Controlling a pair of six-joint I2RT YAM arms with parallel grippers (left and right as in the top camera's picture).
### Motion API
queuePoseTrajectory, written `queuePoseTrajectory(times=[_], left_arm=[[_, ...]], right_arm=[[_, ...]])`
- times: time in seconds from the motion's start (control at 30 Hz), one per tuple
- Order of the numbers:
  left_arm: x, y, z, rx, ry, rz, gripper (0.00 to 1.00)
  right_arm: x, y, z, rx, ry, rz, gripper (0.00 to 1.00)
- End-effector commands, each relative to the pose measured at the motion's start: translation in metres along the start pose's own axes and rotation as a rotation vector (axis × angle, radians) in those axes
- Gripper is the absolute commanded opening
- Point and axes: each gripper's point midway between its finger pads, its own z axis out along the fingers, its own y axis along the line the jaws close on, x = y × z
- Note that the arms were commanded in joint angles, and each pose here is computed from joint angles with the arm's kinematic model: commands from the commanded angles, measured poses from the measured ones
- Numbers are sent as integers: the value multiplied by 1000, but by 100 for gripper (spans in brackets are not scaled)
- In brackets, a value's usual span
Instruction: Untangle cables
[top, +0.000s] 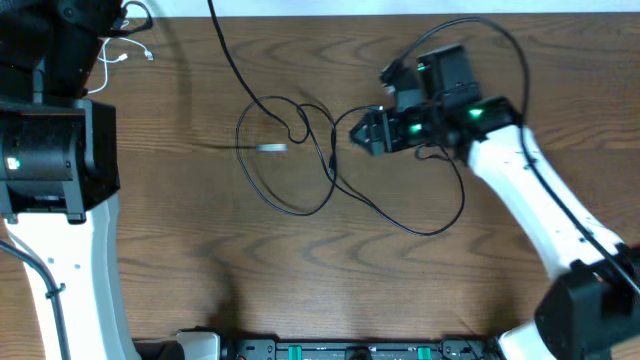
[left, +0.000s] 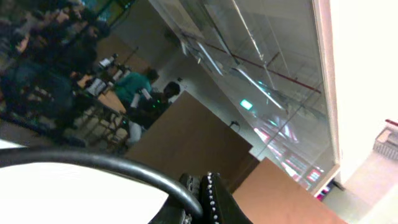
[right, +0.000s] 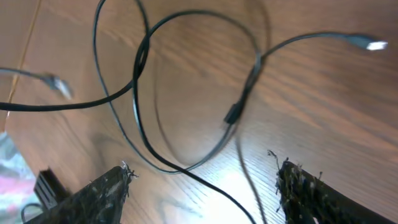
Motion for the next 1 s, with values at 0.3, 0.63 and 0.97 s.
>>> queuePoseTrajectory(times=[0.3, 0.63, 0.97], left_arm=[[-1, -17, -7, 39, 13, -17, 8], [20, 14, -9, -79, 94, 4, 7], [60, 123, -43, -562, 231, 91, 7]], right_arm=[[32, 36, 81, -90, 124, -139, 75], [-4, 45, 60, -106, 10, -142, 1], [-114, 32, -151, 206, -507, -152, 1]])
